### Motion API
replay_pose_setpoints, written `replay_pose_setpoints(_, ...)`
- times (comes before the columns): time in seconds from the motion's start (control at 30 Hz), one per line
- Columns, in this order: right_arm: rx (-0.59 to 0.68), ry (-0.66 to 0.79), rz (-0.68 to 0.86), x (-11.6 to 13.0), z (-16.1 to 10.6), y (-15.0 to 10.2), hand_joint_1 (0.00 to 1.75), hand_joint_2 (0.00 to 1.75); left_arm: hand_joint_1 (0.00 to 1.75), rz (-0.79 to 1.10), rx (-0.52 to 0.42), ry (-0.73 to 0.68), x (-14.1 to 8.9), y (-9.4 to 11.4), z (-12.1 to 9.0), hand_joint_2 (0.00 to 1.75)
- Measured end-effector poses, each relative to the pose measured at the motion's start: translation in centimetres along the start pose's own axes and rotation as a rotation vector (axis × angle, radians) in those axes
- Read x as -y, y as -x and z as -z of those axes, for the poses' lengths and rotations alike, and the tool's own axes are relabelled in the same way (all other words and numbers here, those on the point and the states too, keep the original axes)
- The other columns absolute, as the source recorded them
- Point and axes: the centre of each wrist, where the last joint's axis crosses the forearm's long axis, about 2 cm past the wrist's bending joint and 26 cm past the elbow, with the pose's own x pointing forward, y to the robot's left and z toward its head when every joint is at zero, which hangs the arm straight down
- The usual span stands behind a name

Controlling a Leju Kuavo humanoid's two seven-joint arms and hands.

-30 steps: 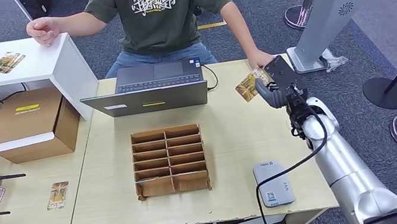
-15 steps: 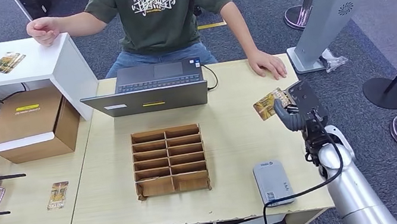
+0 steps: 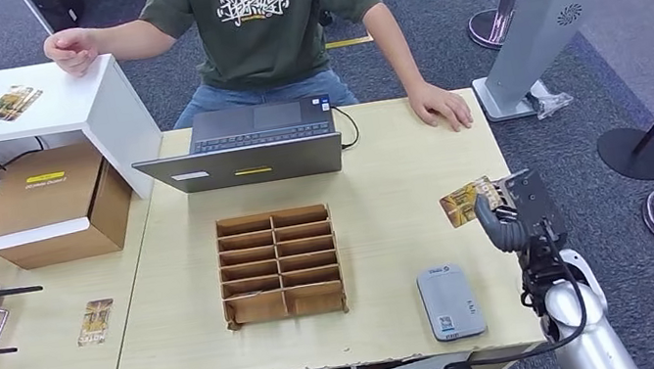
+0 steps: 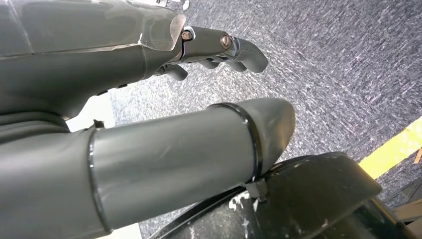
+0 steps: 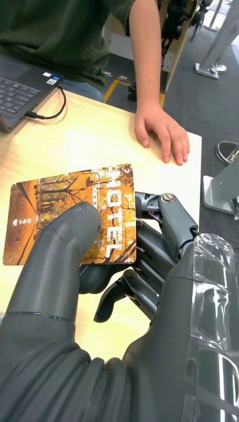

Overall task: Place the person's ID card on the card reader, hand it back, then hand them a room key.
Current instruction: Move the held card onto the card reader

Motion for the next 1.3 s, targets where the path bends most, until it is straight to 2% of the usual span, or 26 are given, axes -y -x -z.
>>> replay_pose_setpoints(0.5,-0.033,0.032,0.037,-0.3,-2.4,1.0,1.75,1.75,0.00,-0.015,-0.007,0.004,0.0,0.0,0.0,0.00)
replay_pose_setpoints(0.97,-0.112,0.018,0.035,-1.6,-5.2,2.8,1.75,1.75,0.00,-0.102,-0.033,0.011,0.3,0.4,-0.1,0.00)
replay_pose_setpoints(1.3,-0.155,0.040,0.051,-1.8,-6.2,3.6,1.75,1.75,0.00,-0.128,-0.047,0.008,0.3,0.6,-0.1,0.00)
